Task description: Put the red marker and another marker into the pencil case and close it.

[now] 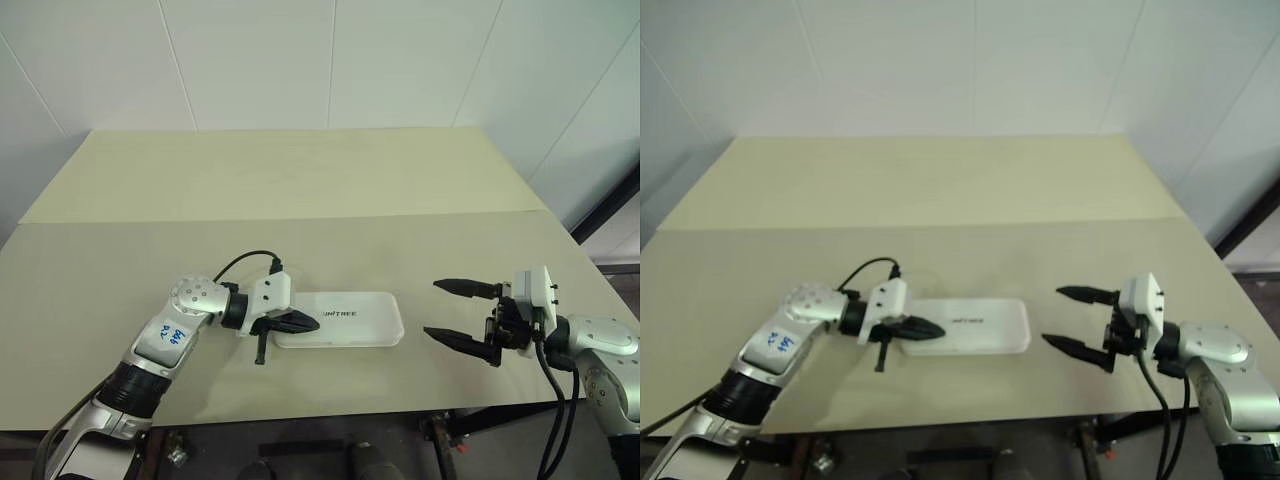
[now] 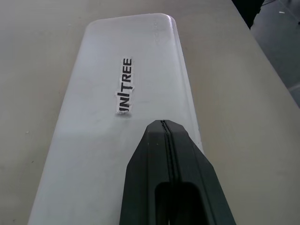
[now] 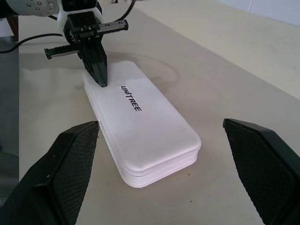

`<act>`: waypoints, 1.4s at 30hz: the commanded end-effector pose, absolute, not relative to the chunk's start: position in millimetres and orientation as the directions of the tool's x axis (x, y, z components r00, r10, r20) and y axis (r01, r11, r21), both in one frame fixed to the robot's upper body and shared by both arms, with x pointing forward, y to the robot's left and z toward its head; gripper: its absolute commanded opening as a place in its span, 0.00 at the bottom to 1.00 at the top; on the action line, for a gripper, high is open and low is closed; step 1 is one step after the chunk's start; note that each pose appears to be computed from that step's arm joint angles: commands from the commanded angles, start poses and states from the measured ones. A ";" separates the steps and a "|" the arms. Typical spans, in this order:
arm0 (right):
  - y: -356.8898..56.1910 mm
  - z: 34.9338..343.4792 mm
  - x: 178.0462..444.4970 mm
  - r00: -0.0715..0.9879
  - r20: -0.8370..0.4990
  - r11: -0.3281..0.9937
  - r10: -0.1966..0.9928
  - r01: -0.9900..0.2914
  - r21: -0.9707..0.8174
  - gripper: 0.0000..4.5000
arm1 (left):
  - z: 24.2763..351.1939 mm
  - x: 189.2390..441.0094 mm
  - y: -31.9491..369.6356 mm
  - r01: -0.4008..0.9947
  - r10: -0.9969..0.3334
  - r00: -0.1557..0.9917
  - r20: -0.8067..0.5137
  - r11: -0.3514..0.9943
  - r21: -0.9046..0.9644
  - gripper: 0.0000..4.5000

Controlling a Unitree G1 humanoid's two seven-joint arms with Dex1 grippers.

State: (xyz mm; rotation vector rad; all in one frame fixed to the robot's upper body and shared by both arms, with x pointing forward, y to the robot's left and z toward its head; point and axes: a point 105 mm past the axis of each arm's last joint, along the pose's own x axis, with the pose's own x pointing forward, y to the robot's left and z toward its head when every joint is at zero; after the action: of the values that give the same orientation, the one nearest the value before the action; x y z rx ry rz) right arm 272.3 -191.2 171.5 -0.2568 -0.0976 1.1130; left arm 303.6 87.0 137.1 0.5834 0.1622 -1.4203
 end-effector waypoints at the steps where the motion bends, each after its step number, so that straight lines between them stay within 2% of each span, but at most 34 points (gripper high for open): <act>1: -190.3 183.7 267.9 0.450 0.002 0.430 0.893 -0.852 -0.299 1.00 | 135.2 302.0 85.0 0.960 -0.855 0.162 -0.493 0.021 0.280 0.00; 5: -188.2 183.3 267.9 0.454 0.012 0.436 0.891 -0.849 -0.297 1.00 | 131.2 302.5 83.7 0.964 -0.840 0.160 -0.518 0.019 0.267 0.00; 11: -184.5 181.6 271.9 0.439 0.014 0.423 0.898 -0.856 -0.297 1.00 | 149.3 303.8 81.8 0.965 -0.903 0.168 -0.396 0.068 0.254 0.00; 18: -184.2 182.9 280.6 0.421 0.005 0.400 0.907 -0.860 -0.316 1.00 | 180.3 303.8 117.0 0.957 -0.945 0.204 -0.256 0.139 0.253 0.00; 21: -186.9 188.6 288.4 0.423 0.012 0.402 0.906 -0.853 -0.333 1.00 | 189.7 304.5 142.8 0.943 -0.945 0.257 -0.203 0.199 0.268 0.14; 24: -188.8 191.9 292.8 0.412 0.008 0.390 0.911 -0.855 -0.342 1.00 | 195.5 304.0 163.5 0.922 -0.936 0.320 -0.145 0.273 0.276 0.33; 29: -191.8 201.4 301.6 0.411 0.025 0.392 0.911 -0.846 -0.361 1.00 | 207.4 307.6 194.6 0.834 -0.894 0.447 -0.034 0.403 0.377 0.71; 33: -196.2 209.4 307.8 0.426 0.044 0.412 0.904 -0.835 -0.366 1.00 | 210.3 307.2 205.6 0.809 -0.873 0.487 -0.018 0.444 0.385 1.00; 38: -199.1 217.0 310.0 0.415 0.030 0.394 0.909 -0.836 -0.381 1.00 | 209.7 307.4 208.5 0.811 -0.871 0.490 -0.022 0.447 0.377 1.00; 42: -199.0 211.0 306.9 0.405 0.009 0.380 0.914 -0.848 -0.370 1.00 | 209.7 309.0 206.2 0.811 -0.868 0.496 -0.011 0.459 0.363 1.00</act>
State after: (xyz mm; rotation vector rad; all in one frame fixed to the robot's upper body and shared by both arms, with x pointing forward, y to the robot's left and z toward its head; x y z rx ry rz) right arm 311.4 -195.7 203.1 -0.3046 -0.2001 1.1403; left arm 311.5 204.9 201.2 0.3333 -0.1530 -1.0485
